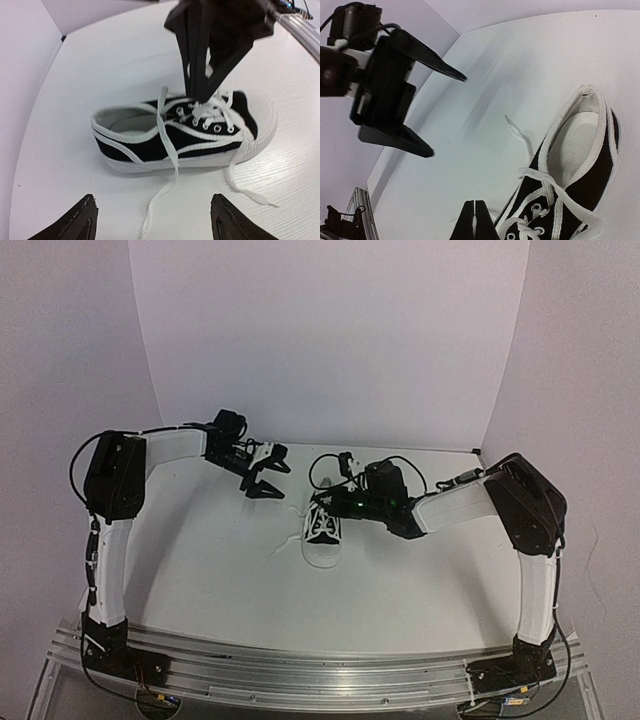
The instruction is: Tie the shoes
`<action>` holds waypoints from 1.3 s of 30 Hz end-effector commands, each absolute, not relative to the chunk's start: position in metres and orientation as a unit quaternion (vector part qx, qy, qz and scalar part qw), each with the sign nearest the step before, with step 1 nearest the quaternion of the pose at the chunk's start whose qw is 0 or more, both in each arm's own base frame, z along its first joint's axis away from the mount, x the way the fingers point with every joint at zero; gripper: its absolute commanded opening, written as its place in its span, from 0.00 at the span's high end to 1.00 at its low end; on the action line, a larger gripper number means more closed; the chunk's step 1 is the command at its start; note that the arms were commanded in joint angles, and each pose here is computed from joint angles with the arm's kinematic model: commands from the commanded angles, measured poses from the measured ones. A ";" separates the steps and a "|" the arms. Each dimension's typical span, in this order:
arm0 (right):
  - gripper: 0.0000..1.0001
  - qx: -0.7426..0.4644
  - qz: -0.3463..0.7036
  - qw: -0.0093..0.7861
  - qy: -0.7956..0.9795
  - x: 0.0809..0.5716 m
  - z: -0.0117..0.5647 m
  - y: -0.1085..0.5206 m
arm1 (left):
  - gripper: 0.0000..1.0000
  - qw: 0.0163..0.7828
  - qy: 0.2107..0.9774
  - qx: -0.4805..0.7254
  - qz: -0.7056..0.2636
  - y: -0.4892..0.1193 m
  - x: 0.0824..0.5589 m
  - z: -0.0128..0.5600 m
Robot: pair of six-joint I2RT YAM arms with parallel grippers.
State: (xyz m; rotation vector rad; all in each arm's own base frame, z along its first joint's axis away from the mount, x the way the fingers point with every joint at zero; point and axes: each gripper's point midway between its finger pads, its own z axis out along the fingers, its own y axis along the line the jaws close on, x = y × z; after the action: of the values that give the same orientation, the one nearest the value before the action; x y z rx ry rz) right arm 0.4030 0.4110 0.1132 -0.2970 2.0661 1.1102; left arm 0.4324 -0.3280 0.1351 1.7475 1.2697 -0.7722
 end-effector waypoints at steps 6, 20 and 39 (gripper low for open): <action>1.00 -0.128 0.446 0.396 0.793 0.409 0.144 0.419 | 0.22 0.348 0.541 0.730 -0.230 -0.357 0.463 0.050; 1.00 -0.128 0.435 0.386 0.803 0.408 0.134 0.417 | 0.94 0.286 0.533 0.755 -0.253 -0.364 0.431 0.015; 1.00 -0.098 0.393 0.397 0.823 0.432 0.135 0.416 | 1.00 0.162 0.640 0.668 -0.343 -0.344 0.285 0.118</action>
State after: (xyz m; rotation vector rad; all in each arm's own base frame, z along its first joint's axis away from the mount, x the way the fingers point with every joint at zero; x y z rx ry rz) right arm 0.4225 0.4112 0.1270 -0.2492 2.1000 1.0176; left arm 0.3422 -0.3271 0.1019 1.8784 1.7738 -0.8363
